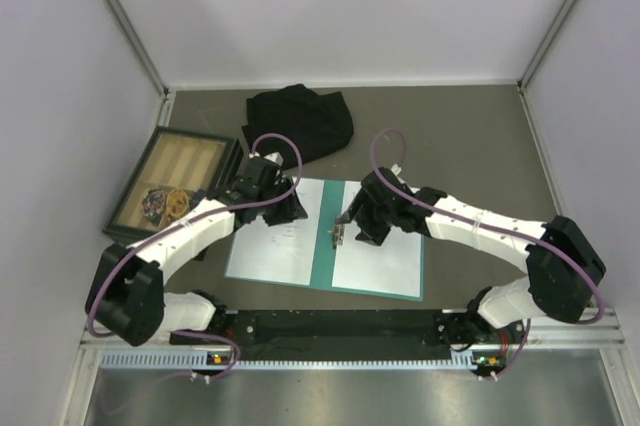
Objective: Put the files into the folder
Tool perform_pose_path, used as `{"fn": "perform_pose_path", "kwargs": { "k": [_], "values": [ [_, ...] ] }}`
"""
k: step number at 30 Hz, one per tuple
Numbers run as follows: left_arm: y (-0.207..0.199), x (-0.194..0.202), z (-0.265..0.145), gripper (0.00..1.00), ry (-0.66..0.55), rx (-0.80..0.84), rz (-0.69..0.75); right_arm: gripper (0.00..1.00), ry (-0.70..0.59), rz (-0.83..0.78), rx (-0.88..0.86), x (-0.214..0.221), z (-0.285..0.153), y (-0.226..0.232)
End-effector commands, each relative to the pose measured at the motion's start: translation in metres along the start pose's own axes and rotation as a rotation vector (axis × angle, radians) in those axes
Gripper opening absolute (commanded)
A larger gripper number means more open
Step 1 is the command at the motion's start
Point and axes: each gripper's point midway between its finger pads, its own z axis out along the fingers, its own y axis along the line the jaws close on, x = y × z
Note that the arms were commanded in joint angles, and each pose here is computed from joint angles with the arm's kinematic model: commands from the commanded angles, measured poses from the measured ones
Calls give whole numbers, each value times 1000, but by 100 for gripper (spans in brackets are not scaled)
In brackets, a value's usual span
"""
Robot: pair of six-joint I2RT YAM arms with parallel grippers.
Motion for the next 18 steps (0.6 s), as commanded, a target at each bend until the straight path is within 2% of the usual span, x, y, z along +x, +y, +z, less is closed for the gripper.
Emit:
{"fn": "perform_pose_path", "kwargs": {
  "k": [1,3,8,18],
  "values": [
    [-33,-17,13,42,-23,147,-4,58,0,76,-35,2,10,13],
    [-36,-15,25,39,10,159,-7,52,30,72,-57,7,17,18],
    [-38,-3,46,31,90,187,-28,52,22,51,-76,5,20,25],
    [-38,3,63,30,126,204,-51,40,69,41,-62,16,36,23]
  ]
}}
